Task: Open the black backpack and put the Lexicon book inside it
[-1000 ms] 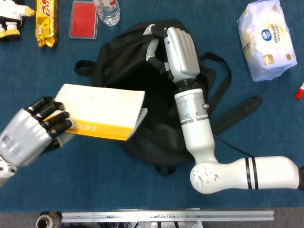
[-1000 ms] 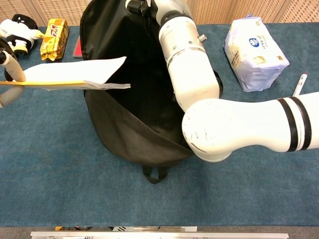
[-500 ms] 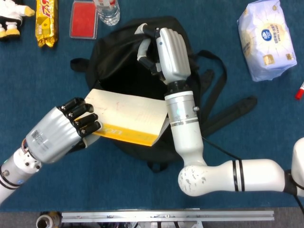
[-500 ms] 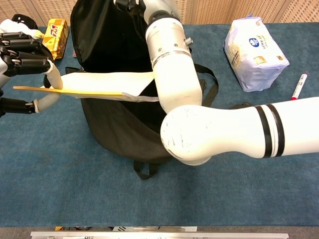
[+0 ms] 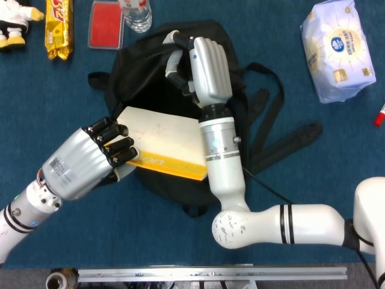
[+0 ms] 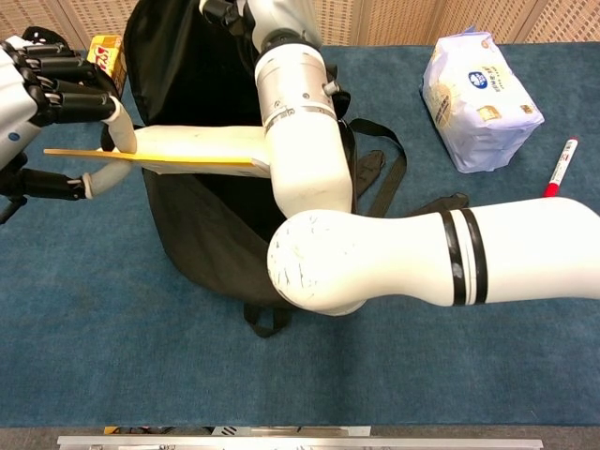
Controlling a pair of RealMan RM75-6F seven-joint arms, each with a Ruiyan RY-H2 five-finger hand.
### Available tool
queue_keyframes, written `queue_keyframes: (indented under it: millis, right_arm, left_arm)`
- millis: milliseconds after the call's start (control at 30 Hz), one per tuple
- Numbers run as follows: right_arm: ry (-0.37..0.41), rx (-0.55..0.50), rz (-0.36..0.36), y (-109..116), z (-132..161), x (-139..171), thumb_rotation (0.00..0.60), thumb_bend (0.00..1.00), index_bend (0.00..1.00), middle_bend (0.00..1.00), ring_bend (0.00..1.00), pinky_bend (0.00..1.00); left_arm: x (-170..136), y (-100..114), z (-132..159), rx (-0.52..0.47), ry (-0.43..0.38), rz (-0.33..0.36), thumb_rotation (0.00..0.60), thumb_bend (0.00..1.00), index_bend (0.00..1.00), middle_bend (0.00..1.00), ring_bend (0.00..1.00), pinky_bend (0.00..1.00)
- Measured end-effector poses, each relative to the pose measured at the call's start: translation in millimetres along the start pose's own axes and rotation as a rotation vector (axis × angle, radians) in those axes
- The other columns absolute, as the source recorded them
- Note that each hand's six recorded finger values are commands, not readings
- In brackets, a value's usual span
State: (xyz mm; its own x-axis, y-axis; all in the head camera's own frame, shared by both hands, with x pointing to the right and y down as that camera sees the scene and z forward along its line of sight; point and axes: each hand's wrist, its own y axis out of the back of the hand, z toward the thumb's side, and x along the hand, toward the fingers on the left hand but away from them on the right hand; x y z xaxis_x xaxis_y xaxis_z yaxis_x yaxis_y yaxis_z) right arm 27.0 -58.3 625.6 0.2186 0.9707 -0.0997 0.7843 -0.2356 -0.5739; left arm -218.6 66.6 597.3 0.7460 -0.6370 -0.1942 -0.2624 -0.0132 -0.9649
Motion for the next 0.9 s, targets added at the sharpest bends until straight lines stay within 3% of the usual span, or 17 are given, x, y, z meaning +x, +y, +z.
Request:
queue_keyframes:
  millis: [367,900]
  right_arm:
    - [-0.008,0.035,0.031,-1,5,6,0.600,0.96,0.73,0.67,0.63,0.84]
    - [-0.027,-0.001,-0.012,-3,4,-1,0.600,0.96,0.73,0.67,0.63,0.84]
  left_arm:
    - [4,-5,1,0.000,0.009,-0.013,0.600,0.39,0.72,0.64,0.45,0.44]
    - [16,0,11,-0.017,-0.014,0.005,0.600,0.39,0.72,0.64,0.45,0.44]
